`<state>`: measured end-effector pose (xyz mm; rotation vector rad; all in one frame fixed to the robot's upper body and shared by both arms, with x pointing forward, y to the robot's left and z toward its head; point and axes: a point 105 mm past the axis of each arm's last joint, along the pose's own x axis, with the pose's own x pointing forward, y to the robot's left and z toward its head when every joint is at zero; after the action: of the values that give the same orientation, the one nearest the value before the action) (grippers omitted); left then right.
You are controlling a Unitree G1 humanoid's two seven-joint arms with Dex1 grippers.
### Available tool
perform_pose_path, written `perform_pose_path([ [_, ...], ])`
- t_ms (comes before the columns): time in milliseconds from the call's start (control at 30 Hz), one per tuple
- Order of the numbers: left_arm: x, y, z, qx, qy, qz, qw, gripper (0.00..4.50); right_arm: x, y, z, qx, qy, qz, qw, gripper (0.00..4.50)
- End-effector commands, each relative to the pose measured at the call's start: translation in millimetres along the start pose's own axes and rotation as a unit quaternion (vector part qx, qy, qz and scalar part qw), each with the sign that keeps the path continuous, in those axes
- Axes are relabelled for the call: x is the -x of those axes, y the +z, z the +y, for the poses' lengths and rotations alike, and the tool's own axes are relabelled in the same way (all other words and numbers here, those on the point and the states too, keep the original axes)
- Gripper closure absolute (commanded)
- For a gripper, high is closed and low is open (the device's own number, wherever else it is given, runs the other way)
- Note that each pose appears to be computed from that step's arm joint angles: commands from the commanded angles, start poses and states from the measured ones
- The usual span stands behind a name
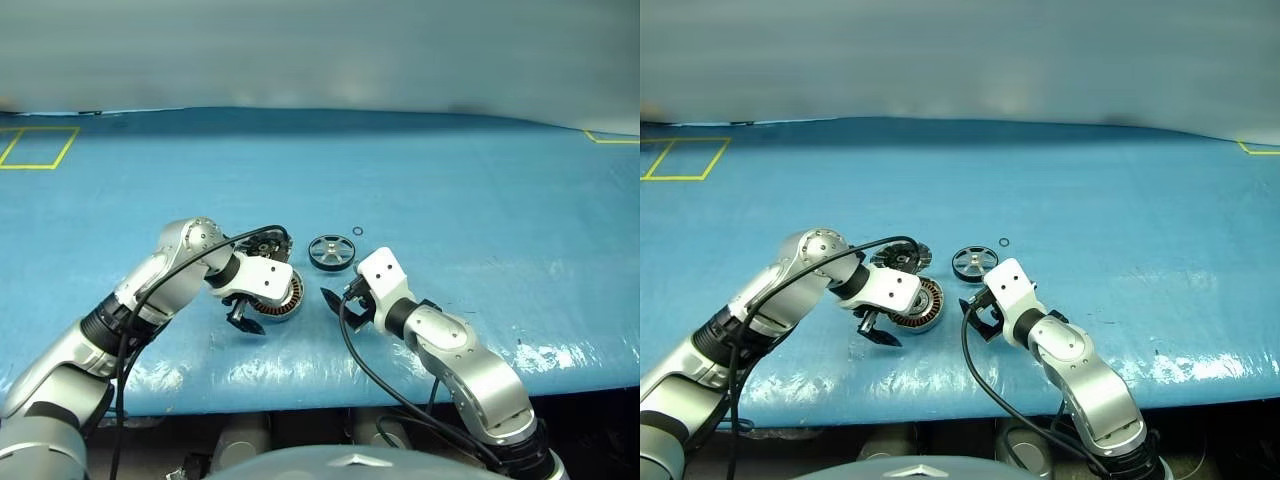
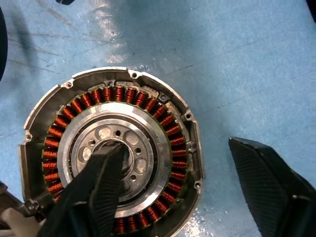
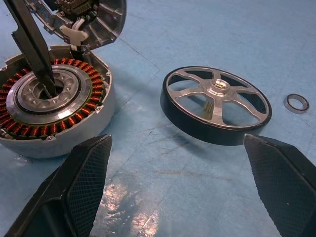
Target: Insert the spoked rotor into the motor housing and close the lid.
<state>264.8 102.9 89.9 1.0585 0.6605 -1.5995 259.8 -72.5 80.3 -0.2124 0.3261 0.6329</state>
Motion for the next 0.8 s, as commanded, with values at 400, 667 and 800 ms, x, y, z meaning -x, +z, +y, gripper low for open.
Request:
perform_pose_path([
  [400, 28.0, 21.6, -7.0, -0.058, 0.038, -0.008, 0.998, 0.02, 0.7, 9.0, -1.6, 0.003, 0.001, -0.021, 1.000, 0.00],
  [667, 46.8, 47.1, -2.6, 0.028, 0.120, -0.211, 0.970, 0.02, 14.2, 12.5, -20.4, -0.004, -0.037, -0.031, 0.999, 0.00],
  [800, 51.4, 54.9, -7.7, 0.085, 0.173, -0.330, 0.924, 0.02, 22.3, 16.0, -32.4, 0.005, -0.057, -0.030, 0.998, 0.00],
])
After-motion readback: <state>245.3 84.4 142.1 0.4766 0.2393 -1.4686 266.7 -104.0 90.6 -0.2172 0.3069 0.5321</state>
